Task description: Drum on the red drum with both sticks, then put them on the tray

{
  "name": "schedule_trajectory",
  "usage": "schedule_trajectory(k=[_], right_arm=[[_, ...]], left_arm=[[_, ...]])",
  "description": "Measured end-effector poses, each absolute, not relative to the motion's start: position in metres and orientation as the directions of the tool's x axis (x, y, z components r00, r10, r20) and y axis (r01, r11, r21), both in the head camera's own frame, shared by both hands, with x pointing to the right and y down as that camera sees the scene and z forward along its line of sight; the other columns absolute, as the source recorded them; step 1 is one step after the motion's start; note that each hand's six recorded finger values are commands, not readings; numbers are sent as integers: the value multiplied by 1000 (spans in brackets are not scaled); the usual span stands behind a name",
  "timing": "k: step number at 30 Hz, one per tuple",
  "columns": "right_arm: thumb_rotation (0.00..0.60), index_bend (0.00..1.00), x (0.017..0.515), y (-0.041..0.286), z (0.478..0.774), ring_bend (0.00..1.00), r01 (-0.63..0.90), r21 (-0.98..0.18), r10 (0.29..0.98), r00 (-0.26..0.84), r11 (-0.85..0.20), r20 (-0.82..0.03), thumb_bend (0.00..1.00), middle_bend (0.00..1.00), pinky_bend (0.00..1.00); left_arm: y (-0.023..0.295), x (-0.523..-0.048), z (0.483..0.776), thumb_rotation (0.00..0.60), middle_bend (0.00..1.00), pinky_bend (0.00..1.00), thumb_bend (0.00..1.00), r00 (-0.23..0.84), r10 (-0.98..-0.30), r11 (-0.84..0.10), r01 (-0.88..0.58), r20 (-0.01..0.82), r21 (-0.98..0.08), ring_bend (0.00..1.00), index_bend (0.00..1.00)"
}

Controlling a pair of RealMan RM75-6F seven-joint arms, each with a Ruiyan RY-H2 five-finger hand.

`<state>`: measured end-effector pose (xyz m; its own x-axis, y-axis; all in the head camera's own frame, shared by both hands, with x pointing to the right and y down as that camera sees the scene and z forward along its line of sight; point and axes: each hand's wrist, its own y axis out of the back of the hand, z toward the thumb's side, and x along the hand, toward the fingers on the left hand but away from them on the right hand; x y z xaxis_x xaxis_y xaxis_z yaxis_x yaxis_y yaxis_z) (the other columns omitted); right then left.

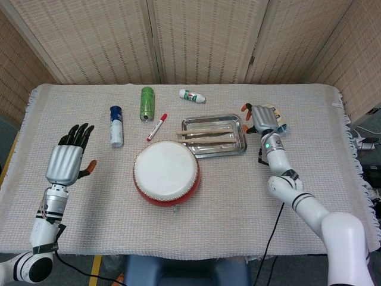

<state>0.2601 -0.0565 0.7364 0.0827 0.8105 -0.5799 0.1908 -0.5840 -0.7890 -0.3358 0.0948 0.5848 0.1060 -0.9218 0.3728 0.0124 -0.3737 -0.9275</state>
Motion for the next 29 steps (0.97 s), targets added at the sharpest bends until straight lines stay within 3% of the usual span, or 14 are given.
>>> schedule_trajectory(k=[8,16,20,29], right_arm=[[600,331,316,-11,673,223,174,-855,871,135,-489,-472,268,359,368],[600,63,401,86,604,11,96,-895,897,134,-436,-422,269,157,147],[600,11,417,126,586,0,108,-894,898,133,-435,-420,268,117,106],[600,20,434,190,556,0,156,-891,904,108,-426,-413,268,116,94]], left_arm=[[111,-368,578,600,50,217,325,71,-930,-361,4,360,-933,25,24],[146,-405,578,600,53,192,326,15,-921,-390,5,390,-921,25,36],[167,-421,574,600,52,189,326,-12,-920,-391,3,391,-920,25,36],[212,-444,562,600,52,187,326,-62,-932,-357,-5,357,-934,25,35]])
